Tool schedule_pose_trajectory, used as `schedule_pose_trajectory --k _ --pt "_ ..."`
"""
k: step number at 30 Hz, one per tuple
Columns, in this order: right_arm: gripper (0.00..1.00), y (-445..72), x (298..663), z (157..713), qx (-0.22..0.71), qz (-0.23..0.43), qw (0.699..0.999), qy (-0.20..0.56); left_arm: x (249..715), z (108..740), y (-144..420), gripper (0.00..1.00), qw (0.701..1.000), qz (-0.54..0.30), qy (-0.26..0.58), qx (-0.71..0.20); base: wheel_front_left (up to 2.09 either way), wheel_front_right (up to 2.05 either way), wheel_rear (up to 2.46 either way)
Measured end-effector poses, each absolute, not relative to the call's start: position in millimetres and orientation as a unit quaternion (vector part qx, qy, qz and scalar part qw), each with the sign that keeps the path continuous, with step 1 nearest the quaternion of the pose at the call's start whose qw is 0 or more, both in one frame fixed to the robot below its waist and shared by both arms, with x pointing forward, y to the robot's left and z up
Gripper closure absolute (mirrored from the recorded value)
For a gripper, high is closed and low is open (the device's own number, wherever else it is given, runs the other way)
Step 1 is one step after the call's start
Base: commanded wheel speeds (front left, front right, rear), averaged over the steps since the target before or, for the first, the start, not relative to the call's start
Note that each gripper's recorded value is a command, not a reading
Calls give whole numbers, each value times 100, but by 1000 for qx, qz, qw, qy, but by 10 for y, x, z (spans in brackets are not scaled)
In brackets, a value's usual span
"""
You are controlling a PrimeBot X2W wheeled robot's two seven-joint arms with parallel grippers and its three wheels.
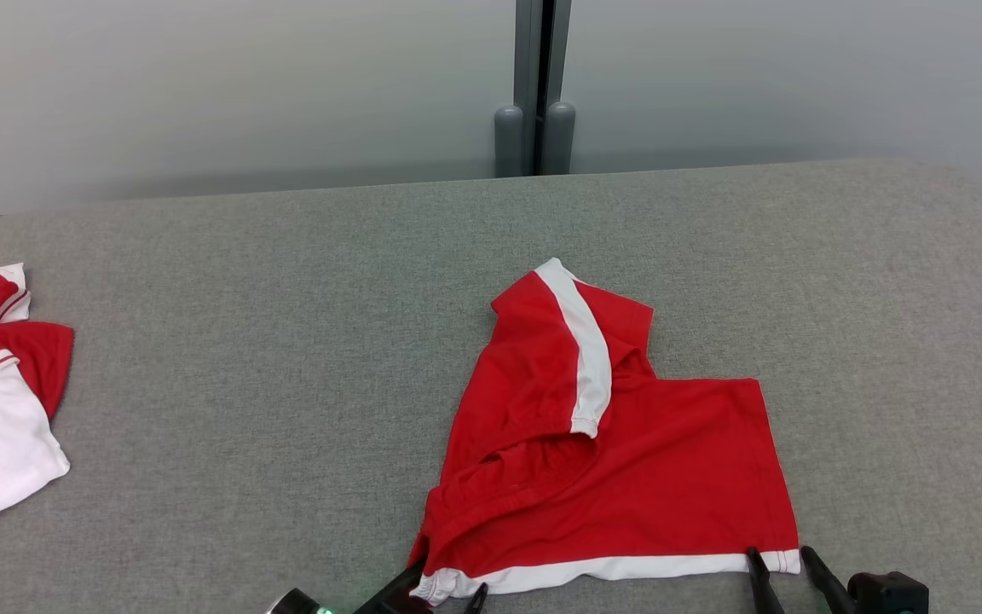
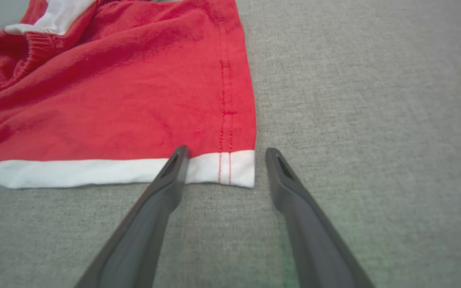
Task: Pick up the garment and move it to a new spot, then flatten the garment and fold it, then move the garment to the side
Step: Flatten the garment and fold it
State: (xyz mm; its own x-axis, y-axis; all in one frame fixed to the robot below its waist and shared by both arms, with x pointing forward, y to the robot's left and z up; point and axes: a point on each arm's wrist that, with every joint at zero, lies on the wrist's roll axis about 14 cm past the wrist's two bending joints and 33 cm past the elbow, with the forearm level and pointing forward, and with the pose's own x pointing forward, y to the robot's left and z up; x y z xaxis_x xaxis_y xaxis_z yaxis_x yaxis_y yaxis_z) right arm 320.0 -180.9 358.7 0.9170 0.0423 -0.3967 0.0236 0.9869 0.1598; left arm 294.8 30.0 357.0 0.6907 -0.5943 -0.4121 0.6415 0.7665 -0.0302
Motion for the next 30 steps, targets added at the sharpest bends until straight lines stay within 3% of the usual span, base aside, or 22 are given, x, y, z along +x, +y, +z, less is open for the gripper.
schedule_pose_trajectory --k 7,8,9,10,16,24,30 --pt "0 -1728 3220 3547 100 10 972 211 2958 3491 249 0 912 -342 221 51 0 0 0" --pt "32 -1700 3224 3540 103 13 971 213 2950 3477 242 0 911 -342 225 48 0 0 0" --pt "60 -1673 3229 3535 107 17 971 215 2947 3467 233 51 910 -343 227 46 0 0 0" --pt "100 -1645 3250 3550 113 19 971 212 2946 3459 224 100 910 -343 230 42 0 0 0" --pt "100 -1554 3352 3652 136 25 971 194 3017 3524 171 100 913 -339 225 16 0 0 0" --pt "100 -1629 3662 4141 143 24 984 105 3267 3990 15 100 927 -338 156 -49 0 0 0" --pt "100 -1665 3996 4582 123 47 991 36 3431 4383 -218 100 920 -365 106 -98 0 0 0"
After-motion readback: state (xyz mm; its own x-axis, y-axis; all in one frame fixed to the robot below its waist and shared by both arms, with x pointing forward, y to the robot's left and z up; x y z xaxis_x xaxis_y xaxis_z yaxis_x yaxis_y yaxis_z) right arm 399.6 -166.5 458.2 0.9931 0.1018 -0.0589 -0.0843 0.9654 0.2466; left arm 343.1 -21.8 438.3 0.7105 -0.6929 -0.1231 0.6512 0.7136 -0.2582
